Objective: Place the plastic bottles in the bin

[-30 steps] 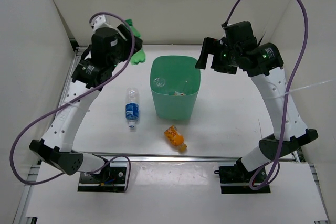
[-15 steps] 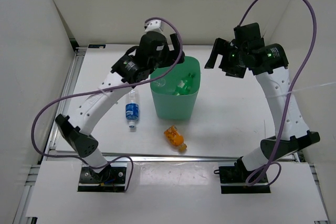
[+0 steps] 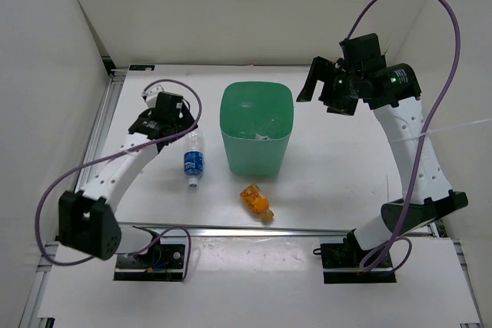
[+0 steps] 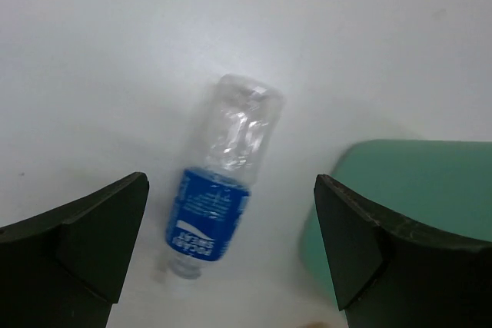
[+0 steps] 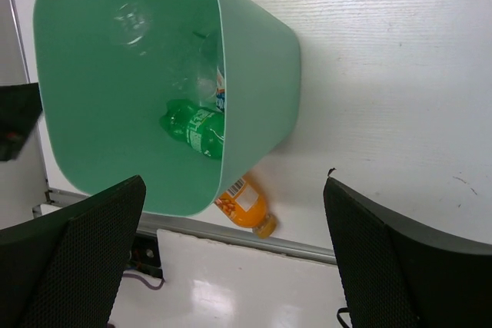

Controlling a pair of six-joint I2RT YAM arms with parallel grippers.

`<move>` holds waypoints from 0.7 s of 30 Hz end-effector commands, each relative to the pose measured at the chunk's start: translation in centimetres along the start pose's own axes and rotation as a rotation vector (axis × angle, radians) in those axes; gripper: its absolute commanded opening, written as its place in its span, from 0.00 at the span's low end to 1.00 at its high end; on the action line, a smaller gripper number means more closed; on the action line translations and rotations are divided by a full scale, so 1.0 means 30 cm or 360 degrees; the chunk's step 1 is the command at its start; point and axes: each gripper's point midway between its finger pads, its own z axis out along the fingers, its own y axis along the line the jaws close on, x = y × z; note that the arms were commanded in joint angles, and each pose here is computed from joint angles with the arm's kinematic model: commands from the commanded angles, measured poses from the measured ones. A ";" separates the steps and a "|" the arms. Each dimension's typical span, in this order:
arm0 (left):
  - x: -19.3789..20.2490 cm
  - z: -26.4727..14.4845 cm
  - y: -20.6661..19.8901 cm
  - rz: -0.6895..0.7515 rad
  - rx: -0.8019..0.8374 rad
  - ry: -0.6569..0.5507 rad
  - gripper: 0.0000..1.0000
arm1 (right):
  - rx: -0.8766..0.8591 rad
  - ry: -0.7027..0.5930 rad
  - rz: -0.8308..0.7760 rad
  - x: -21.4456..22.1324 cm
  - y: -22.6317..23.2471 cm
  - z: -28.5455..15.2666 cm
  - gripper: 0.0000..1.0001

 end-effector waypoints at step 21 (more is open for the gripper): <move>0.418 0.307 0.066 0.0191 0.0135 0.0770 0.90 | -0.0053 0.0017 -0.0056 0.007 0.016 -0.003 1.00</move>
